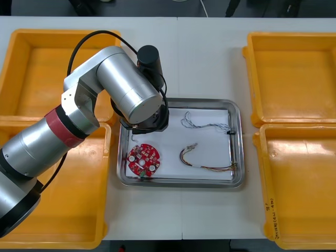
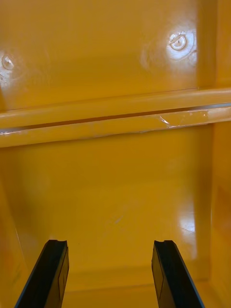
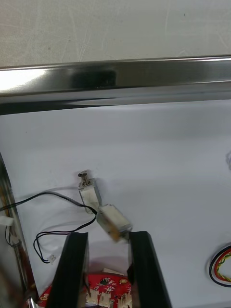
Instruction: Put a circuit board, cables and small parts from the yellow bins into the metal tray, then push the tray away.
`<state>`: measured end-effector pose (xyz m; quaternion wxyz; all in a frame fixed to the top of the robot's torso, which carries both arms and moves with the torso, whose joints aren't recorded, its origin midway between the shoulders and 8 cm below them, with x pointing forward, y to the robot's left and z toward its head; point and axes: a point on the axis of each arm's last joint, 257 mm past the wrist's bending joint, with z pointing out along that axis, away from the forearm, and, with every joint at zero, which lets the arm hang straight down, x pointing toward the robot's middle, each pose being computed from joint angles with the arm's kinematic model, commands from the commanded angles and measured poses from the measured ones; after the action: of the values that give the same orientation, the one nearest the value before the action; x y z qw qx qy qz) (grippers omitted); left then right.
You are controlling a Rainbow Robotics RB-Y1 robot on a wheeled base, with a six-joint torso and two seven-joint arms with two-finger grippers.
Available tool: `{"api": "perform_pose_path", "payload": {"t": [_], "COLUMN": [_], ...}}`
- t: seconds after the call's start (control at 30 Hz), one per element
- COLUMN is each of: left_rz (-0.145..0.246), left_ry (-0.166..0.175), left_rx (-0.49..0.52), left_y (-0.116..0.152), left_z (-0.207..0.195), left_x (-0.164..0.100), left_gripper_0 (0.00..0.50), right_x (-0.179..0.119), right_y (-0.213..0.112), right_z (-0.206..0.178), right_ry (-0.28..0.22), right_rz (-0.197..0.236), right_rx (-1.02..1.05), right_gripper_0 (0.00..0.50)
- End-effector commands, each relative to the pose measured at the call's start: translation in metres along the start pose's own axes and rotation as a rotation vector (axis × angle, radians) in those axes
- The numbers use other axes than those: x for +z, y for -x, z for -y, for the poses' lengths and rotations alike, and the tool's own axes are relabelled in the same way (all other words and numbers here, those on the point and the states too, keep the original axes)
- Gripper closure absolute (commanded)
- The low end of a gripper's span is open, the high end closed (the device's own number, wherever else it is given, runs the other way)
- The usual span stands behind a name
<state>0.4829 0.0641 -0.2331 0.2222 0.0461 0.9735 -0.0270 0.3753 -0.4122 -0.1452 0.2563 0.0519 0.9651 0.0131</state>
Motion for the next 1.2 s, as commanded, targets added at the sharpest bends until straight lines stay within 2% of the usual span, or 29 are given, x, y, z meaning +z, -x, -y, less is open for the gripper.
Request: {"api": "perform_pose_path", "payload": {"t": [0.03,0.63,0.7,0.83,1.07,1.2], "left_rz": [-0.013,-0.013,-0.017,-0.024,-0.054,-0.048], "left_ry": [-0.036,-0.047,-0.057,-0.071,-0.064,-0.046], "left_rx": [-0.058,-0.066,-0.075,-0.087,-0.074,-0.09], "left_y": [-0.011,-0.008,-0.004,0.007,0.027,0.038], "left_z": [0.02,0.017,0.015,0.011,-0.014,-0.036], "left_x": [0.002,0.001,-0.004,-0.019,-0.055,-0.077], "left_gripper_0": [0.0,0.0,0.0,0.0,0.0,0.0], "right_x": [-0.008,-0.008,-0.008,-0.008,-0.007,-0.008], "right_y": [0.007,0.007,0.006,0.005,0.003,0.003], "right_z": [0.004,0.004,0.004,0.005,0.007,0.007], "right_ry": [-0.009,-0.01,-0.011,-0.013,-0.019,-0.021], "right_rz": [0.046,0.045,0.042,0.039,0.033,0.031], "right_rx": [0.054,0.057,0.058,0.058,0.061,0.06], "right_gripper_0": [0.0,0.0,0.0,0.0,0.0,0.0]}}
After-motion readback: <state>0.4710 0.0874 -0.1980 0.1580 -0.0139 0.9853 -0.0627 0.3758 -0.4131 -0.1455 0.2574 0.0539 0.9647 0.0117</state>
